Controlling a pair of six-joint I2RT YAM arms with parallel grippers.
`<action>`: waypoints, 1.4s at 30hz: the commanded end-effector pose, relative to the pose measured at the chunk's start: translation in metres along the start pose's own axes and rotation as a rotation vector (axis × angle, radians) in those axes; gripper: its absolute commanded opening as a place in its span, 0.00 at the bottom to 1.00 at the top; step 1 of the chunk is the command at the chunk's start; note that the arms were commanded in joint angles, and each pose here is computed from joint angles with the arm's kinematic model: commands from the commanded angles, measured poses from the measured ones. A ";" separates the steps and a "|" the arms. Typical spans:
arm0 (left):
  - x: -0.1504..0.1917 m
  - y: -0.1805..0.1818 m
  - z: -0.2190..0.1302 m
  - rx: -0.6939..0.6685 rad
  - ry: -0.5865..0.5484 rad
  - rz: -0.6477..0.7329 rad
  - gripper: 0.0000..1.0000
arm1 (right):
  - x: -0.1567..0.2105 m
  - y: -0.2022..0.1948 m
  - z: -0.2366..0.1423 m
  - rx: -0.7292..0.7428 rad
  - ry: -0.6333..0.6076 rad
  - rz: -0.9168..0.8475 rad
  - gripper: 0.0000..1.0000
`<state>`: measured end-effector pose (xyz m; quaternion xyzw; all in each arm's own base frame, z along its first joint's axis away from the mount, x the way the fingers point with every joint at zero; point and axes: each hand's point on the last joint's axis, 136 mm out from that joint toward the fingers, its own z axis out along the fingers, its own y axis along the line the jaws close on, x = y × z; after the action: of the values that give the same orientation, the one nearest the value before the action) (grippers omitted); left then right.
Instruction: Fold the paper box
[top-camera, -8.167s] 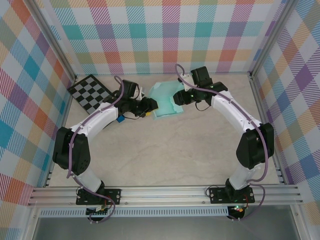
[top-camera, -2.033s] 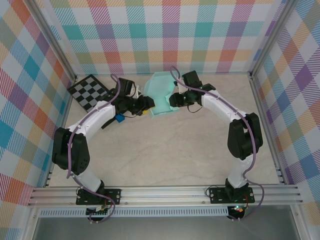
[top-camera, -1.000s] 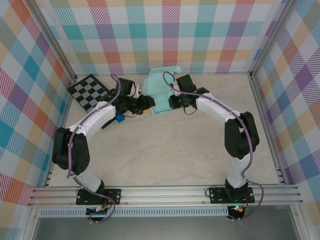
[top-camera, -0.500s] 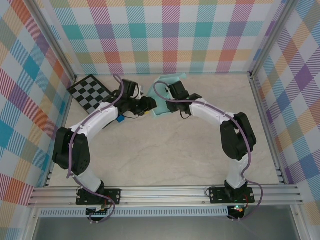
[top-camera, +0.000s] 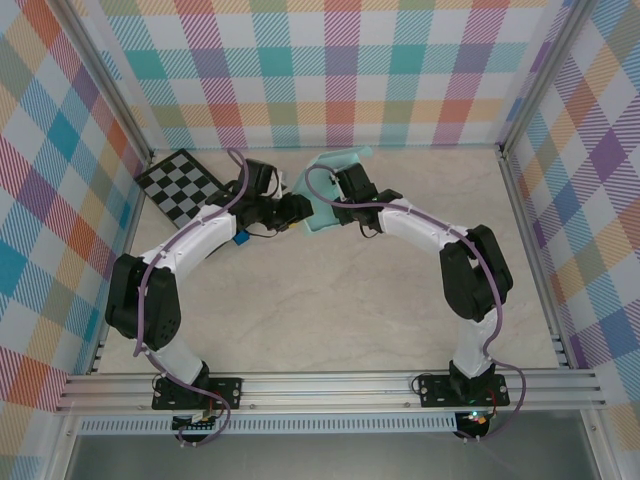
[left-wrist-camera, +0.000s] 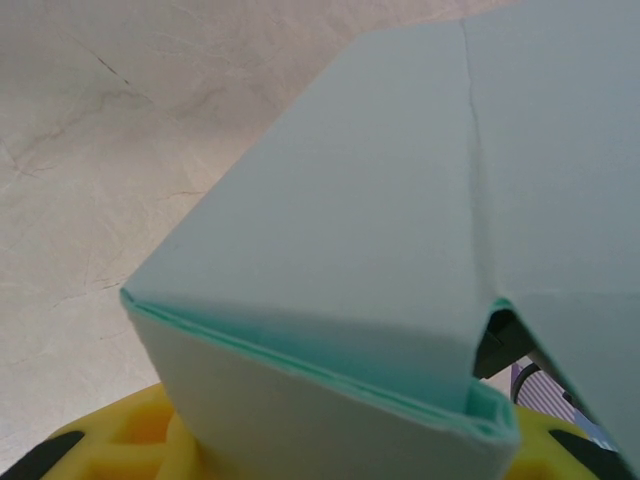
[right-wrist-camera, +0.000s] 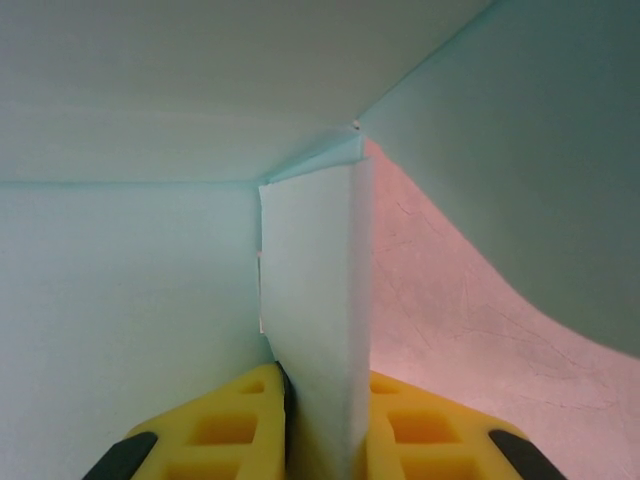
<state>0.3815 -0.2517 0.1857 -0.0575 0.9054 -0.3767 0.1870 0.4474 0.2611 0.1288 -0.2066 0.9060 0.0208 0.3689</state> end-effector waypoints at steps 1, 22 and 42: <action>0.016 -0.067 -0.026 0.223 0.048 0.130 0.30 | 0.027 -0.042 0.015 0.225 0.078 -0.057 0.19; 0.013 -0.048 -0.013 0.144 0.049 0.087 0.30 | 0.015 -0.015 -0.049 -0.356 -0.059 0.161 0.48; 0.013 -0.048 -0.013 0.140 0.053 0.088 0.30 | -0.012 -0.029 -0.071 -0.357 -0.111 0.221 0.56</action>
<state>0.3676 -0.2742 0.1975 -0.0237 0.8952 -0.4124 0.1673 0.4109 0.2359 0.1674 -0.1794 0.8885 0.2495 0.3408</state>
